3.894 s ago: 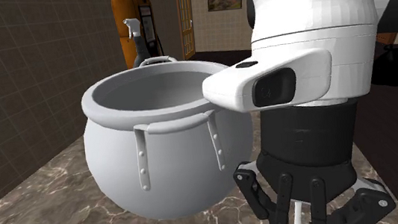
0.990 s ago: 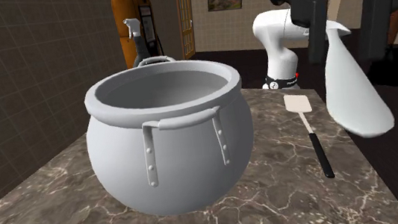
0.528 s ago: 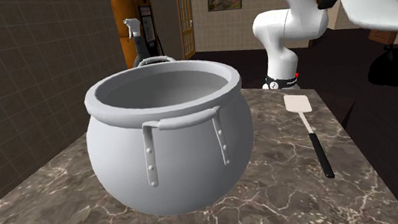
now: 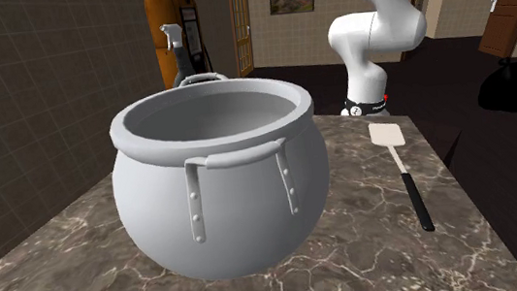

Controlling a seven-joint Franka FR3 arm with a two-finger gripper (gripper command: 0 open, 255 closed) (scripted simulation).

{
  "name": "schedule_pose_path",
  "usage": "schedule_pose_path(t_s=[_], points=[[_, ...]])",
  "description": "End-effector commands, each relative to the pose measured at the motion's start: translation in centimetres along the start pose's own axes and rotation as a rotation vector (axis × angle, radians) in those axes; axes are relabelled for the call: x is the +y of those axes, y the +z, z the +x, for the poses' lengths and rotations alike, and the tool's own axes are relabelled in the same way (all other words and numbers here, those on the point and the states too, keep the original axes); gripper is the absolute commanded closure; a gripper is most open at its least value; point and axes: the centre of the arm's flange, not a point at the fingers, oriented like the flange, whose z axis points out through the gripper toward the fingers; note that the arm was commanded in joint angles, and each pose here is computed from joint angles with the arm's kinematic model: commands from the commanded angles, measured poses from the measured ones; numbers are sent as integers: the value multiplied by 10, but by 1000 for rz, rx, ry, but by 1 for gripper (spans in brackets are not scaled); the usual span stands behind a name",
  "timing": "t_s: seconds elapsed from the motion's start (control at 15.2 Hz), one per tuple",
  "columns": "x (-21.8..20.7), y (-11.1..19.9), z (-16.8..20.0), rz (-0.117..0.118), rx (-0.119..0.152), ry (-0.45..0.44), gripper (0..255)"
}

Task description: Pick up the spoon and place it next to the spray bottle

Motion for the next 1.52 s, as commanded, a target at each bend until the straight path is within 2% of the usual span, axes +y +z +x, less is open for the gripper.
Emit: schedule_pose_path(t_s=[0.0, 0.2, 1.45], points=[[-2, -11, 4, 0, -1, 0, 255], [-3, -26, 8, 0, -1, 0, 255], [156, -89, -176, 0, -1, 0, 255]])
